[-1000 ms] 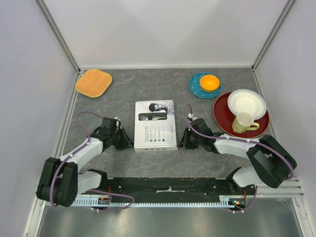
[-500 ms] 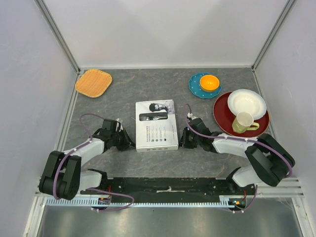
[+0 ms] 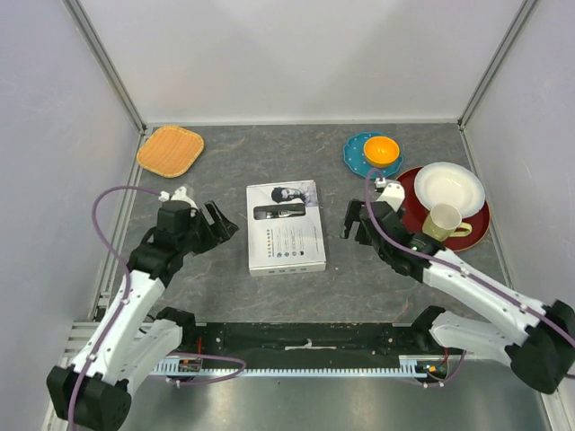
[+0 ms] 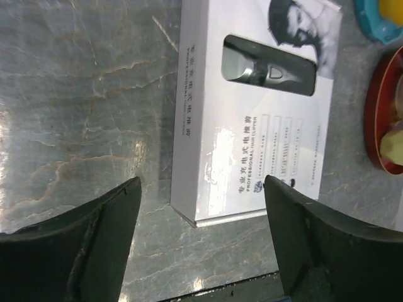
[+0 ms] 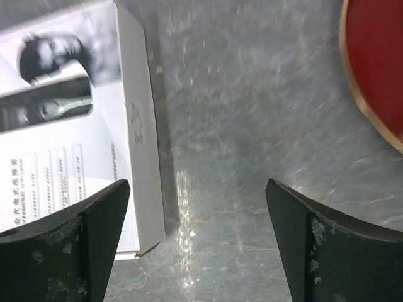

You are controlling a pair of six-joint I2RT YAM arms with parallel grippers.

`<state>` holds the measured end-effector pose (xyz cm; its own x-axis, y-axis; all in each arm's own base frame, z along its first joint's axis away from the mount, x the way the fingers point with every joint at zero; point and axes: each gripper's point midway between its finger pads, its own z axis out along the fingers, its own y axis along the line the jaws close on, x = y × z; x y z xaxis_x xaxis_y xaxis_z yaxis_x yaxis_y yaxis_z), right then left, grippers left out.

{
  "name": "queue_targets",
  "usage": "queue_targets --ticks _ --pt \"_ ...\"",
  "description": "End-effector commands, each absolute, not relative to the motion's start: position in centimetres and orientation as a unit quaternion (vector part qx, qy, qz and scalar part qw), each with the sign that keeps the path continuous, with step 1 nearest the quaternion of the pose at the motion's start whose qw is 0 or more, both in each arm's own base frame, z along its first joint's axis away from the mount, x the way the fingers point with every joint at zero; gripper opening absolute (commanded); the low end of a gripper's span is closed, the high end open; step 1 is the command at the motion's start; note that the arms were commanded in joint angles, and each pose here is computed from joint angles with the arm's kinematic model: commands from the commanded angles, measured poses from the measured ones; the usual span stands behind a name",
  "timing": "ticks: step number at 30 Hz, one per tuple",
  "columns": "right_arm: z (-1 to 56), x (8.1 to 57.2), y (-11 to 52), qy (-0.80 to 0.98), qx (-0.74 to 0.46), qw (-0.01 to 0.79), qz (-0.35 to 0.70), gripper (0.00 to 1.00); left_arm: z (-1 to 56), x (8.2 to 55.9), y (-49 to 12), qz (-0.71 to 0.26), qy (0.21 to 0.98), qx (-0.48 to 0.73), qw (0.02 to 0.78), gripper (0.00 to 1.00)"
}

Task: Sort the hair-cutting tools

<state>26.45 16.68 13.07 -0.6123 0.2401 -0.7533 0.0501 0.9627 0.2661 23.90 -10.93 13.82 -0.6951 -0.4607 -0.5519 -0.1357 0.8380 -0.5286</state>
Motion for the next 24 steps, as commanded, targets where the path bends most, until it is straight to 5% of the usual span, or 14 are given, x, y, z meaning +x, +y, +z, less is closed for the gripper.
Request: queue_targets --ticks 1,10,24 --pt "20.1 27.0 12.9 0.847 0.090 0.521 0.064 0.98 18.0 22.8 -8.7 -0.185 0.888 -0.156 0.391 0.87" --pt "31.0 25.6 8.4 0.766 0.143 0.623 0.073 0.98 25.0 21.8 -7.9 -0.189 0.857 -0.109 0.467 1.00" --pt "33.8 25.7 7.9 0.742 0.159 0.646 0.080 0.98 27.2 21.0 -8.2 -0.198 0.852 -0.079 0.478 1.00"
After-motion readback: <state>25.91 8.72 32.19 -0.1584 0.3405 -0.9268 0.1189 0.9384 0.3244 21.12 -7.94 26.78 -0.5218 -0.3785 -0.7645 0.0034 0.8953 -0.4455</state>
